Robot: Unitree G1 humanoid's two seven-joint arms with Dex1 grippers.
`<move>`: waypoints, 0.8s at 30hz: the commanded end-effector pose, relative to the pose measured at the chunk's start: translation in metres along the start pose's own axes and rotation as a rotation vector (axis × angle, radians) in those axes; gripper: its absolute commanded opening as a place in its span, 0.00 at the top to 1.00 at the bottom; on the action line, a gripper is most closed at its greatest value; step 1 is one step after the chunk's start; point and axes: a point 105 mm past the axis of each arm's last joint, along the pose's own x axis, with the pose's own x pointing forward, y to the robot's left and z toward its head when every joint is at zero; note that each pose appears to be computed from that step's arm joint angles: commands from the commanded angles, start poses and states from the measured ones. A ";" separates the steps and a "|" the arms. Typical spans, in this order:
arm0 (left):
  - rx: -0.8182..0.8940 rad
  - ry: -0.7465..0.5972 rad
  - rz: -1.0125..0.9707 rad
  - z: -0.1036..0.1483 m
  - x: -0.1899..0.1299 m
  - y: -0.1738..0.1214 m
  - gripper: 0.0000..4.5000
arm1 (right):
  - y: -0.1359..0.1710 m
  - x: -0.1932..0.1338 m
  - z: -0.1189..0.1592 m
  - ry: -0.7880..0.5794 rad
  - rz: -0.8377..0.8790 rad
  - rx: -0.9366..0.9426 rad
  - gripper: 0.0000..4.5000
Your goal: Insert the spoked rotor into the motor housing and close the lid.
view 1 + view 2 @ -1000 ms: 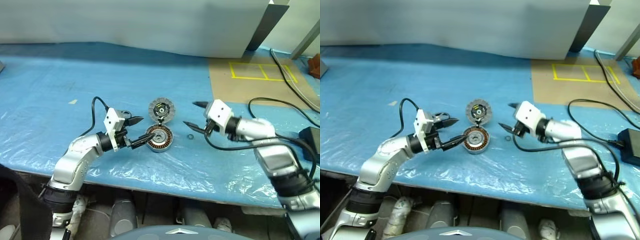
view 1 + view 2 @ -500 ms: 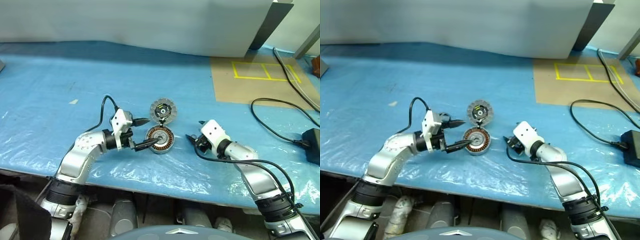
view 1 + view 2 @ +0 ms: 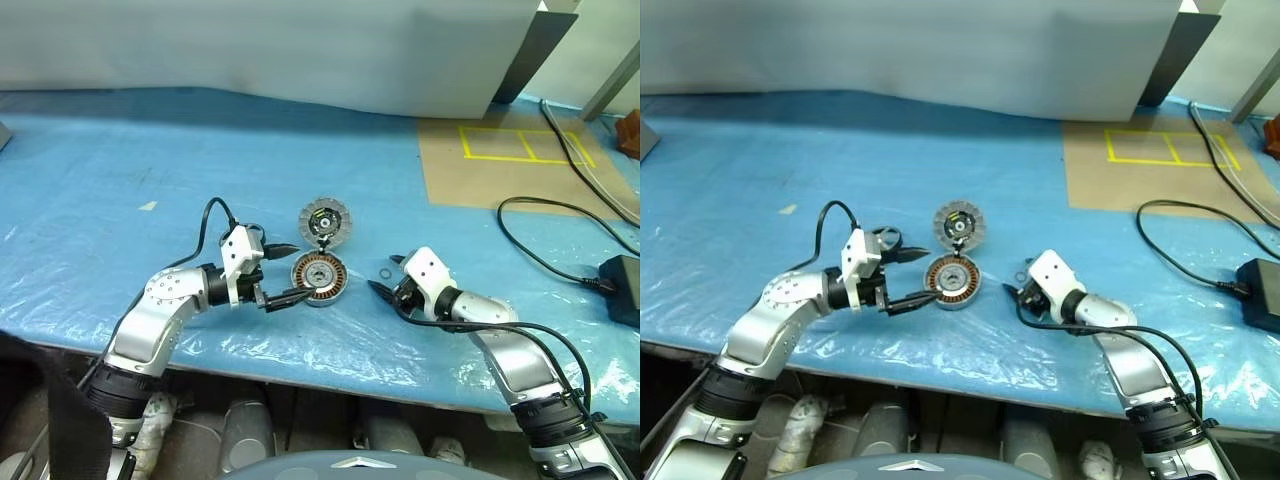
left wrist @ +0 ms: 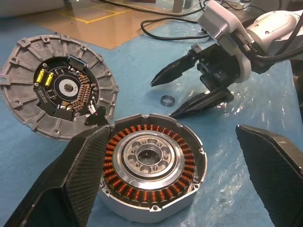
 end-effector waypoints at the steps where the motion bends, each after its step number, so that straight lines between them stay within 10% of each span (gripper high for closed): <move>1: 0.042 -0.016 -0.010 0.013 0.003 -0.001 0.00 | 0.008 -0.005 -0.035 0.121 0.032 0.038 0.48; 7: 0.036 -0.012 -0.008 0.011 0.003 0.000 0.00 | 0.013 -0.009 -0.044 0.149 0.038 0.056 0.89; 14: 0.038 -0.016 -0.010 0.012 0.005 -0.004 0.00 | 0.011 -0.014 -0.027 0.098 0.043 0.104 0.89; 24: 0.022 -0.059 -0.012 0.021 0.000 -0.003 0.00 | 0.018 -0.019 0.075 -0.147 0.267 0.068 0.89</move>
